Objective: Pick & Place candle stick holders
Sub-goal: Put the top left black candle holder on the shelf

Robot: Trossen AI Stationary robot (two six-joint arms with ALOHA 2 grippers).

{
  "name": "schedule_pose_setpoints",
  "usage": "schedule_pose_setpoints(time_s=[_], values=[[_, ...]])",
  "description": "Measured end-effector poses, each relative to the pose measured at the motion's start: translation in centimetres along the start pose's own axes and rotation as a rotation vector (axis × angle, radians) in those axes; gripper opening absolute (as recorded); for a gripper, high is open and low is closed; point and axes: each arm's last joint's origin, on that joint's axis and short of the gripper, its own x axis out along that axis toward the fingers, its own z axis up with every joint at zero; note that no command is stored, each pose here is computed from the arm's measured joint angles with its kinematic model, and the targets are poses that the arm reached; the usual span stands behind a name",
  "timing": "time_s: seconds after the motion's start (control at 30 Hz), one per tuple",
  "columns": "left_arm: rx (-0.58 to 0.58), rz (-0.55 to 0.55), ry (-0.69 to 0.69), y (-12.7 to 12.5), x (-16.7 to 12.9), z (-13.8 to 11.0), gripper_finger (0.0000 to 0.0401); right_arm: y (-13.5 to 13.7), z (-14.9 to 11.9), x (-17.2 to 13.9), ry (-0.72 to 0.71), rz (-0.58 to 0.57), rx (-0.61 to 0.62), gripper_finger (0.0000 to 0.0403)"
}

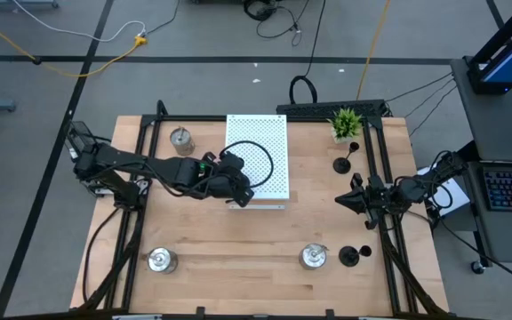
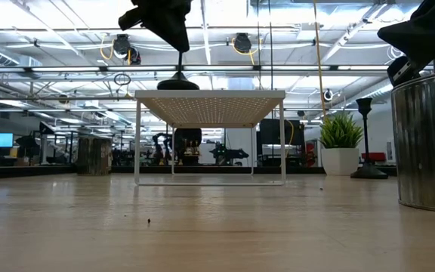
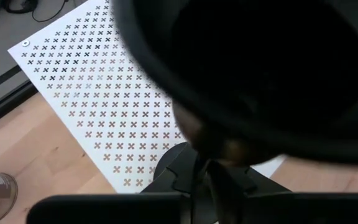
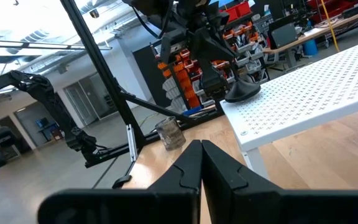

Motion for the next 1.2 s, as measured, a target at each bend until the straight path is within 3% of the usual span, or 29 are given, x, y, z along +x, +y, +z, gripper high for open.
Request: schedule_pose_setpoints(time_s=[0.17,1.2], values=[[0.0,-0.006,0.007,-0.02,0.0,-0.02,0.0029,0.0,0.0,0.0,0.0,0.0,0.0,0.0],[0.009,0.015,0.029,0.53,-0.55,-0.25,0.0167,0.01,0.01,0.0,-0.001,0.001,0.001,0.0]])
